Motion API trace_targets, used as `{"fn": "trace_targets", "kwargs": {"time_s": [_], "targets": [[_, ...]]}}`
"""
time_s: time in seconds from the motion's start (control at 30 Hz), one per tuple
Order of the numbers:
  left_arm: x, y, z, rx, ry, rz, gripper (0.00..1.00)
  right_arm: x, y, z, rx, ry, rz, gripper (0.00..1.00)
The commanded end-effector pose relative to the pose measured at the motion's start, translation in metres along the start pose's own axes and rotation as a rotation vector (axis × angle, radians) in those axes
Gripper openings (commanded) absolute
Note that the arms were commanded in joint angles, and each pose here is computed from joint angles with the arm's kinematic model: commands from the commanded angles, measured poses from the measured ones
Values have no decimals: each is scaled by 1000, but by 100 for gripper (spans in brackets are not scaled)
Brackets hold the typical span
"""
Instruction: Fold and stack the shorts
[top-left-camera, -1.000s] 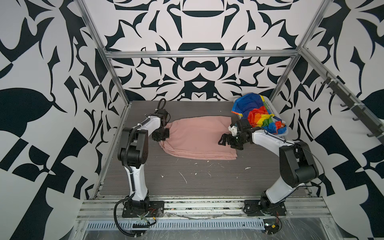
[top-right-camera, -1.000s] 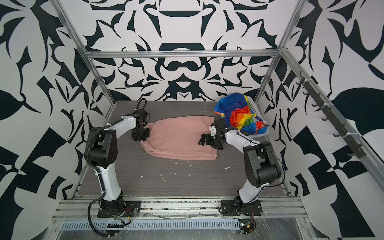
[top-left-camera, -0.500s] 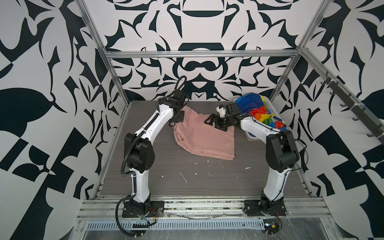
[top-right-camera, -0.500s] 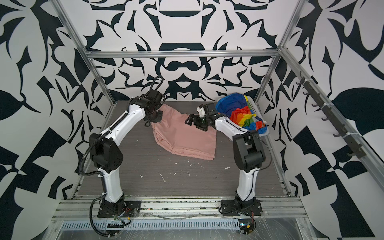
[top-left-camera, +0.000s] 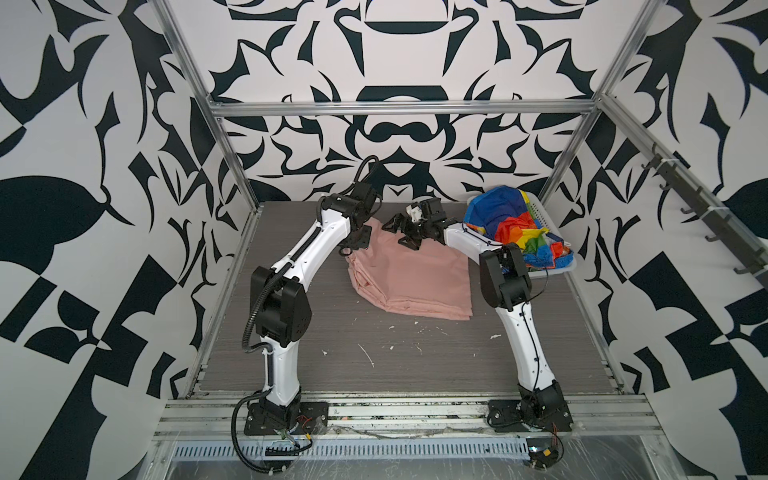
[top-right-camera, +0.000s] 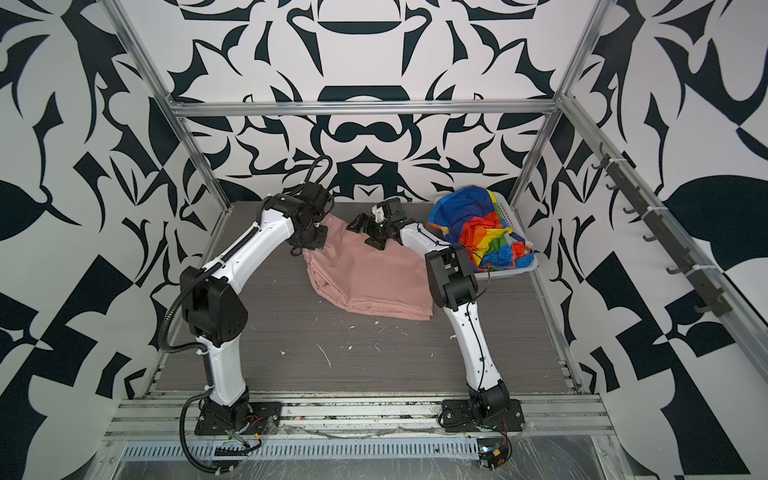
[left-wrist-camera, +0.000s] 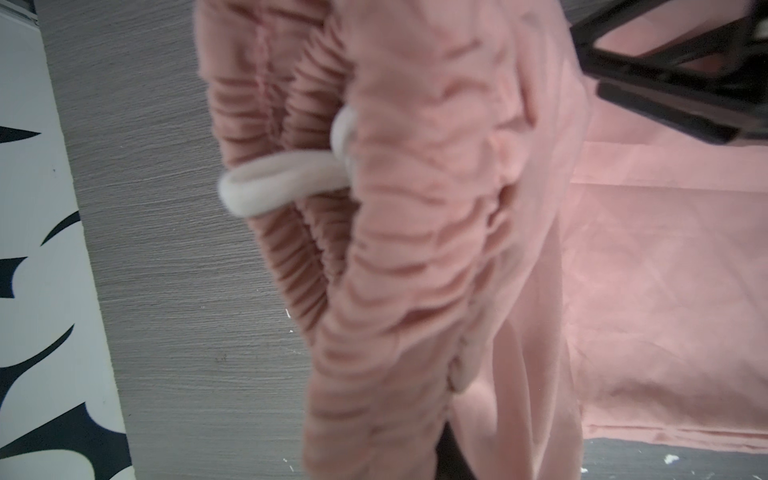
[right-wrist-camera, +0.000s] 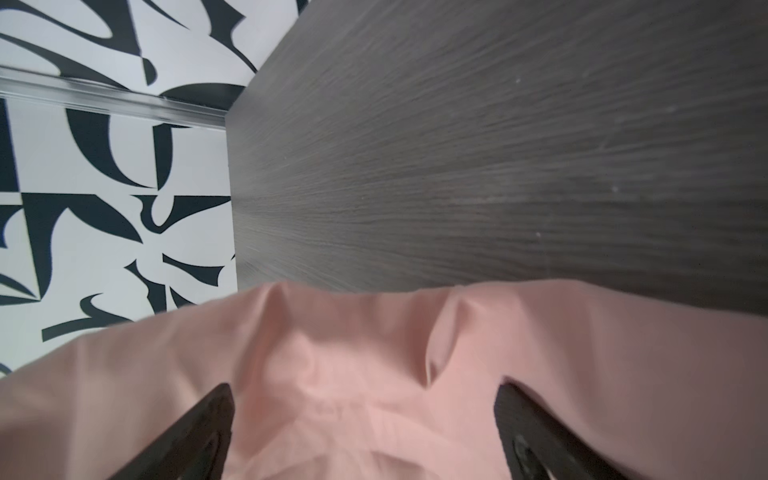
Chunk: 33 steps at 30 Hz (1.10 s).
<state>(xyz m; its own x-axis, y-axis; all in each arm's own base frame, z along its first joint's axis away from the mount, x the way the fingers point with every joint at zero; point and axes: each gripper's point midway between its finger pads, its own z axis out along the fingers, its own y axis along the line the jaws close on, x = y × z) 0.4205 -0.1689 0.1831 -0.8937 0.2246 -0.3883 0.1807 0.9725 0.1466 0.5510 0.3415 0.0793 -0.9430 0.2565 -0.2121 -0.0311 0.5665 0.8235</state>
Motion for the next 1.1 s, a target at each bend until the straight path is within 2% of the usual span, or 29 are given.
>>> {"fn": "trace_targets", "kwargs": {"time_s": [0.0, 0.07, 0.17, 0.33, 0.43, 0.57, 0.67, 0.77, 1.07], "targets": [[10, -9, 7, 37, 48, 5, 0, -16, 19, 2, -32, -24, -40, 100], [11, -13, 10, 55, 52, 0, 0, -20, 11, 7, 5, -15, -73, 100], [12, -15, 11, 66, 56, -8, 0, -25, 21, -1, -14, -16, -106, 100], [9, -13, 3, 63, 41, -17, 0, -8, 61, -52, -26, -17, -181, 100], [7, -14, -3, 80, 28, -32, 0, 32, 64, -85, -17, 17, -173, 100], [6, -16, -7, 102, 12, -52, 0, 111, 43, -109, -7, 108, -155, 100], [5, -18, -9, 117, 9, -67, 0, 163, 29, -109, -6, 200, -145, 100], [3, -20, -11, 128, 2, -78, 0, 192, 18, -104, 17, 259, -163, 100], [4, -18, -19, 132, -10, -85, 0, 223, -21, -83, 73, 352, -106, 100]]}}
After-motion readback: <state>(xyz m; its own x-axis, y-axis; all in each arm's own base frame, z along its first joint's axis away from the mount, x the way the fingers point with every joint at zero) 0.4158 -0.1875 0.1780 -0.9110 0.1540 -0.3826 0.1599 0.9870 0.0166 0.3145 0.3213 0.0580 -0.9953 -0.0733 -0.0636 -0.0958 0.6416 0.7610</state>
